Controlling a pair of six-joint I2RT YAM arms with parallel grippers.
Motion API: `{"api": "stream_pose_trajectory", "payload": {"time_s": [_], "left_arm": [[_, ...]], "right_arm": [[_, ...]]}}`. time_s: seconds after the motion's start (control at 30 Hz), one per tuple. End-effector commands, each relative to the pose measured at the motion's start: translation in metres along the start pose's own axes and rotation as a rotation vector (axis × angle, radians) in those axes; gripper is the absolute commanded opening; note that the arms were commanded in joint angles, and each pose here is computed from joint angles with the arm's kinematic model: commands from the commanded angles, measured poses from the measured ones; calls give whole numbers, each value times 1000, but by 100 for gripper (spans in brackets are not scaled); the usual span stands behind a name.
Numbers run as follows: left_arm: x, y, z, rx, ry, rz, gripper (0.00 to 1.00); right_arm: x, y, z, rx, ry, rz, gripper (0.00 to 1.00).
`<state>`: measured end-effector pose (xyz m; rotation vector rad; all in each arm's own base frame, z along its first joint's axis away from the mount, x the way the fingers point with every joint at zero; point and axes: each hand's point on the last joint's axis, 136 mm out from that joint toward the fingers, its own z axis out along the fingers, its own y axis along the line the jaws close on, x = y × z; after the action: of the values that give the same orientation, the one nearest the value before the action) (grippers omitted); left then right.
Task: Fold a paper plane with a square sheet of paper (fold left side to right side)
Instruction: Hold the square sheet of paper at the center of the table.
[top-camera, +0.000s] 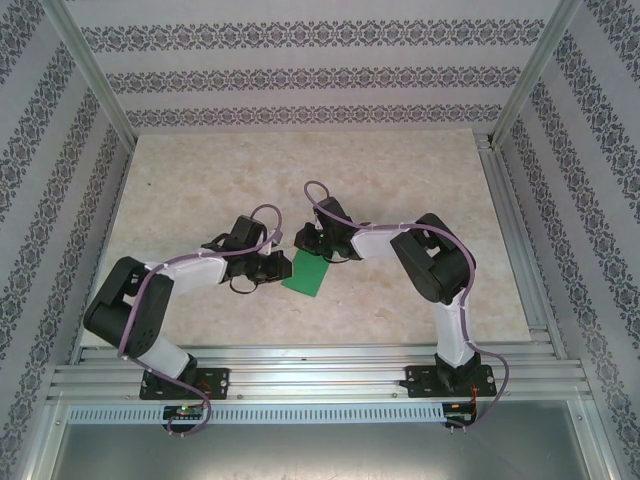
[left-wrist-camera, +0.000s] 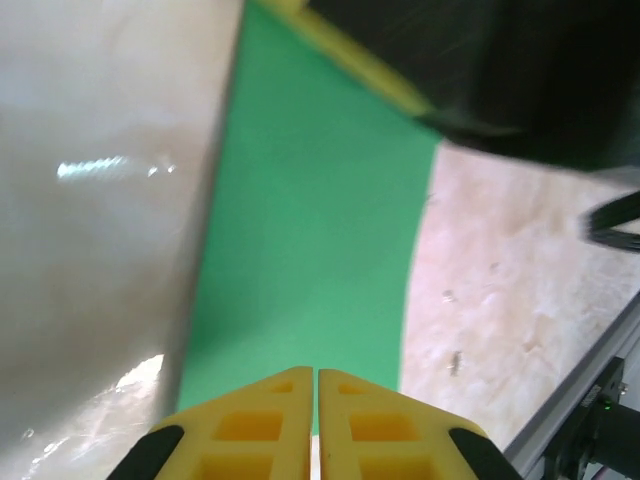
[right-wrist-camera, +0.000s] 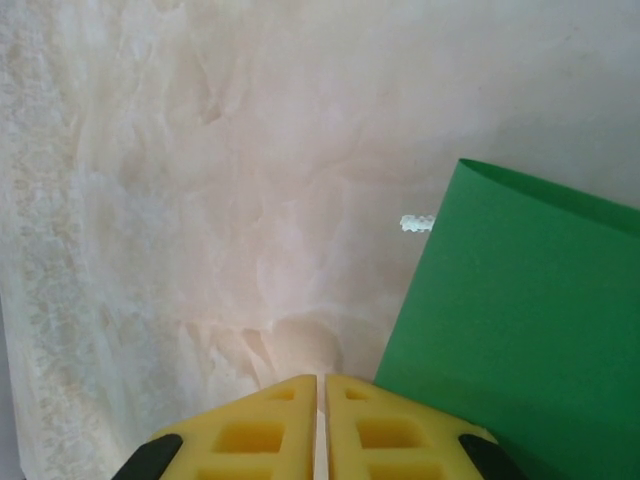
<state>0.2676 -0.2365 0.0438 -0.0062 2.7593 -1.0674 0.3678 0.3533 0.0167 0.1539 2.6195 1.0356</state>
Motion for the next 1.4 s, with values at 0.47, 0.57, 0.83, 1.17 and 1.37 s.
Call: {"api": "stream_pose_trajectory", "payload": {"time_s": [0.47,0.57,0.83,1.17,1.37], "left_arm": [[20,45,22,-130,50,-28,5],[21,48,21,-145,49,-24,5],[22,51,19,-166,47,-22,4],[24,61,18,-214,54,-20,2],[29,69,19,-241,65,-22,1]], "right_arm": [[-4,38,-43,-5,-37,-118,16],[7,41,-43,-37,-22,-99,11],[36,32,-11,-30,25,-29,6],[44,4,7,77,55,-47,6],[26,-12,2,148,26,-117,6]]}}
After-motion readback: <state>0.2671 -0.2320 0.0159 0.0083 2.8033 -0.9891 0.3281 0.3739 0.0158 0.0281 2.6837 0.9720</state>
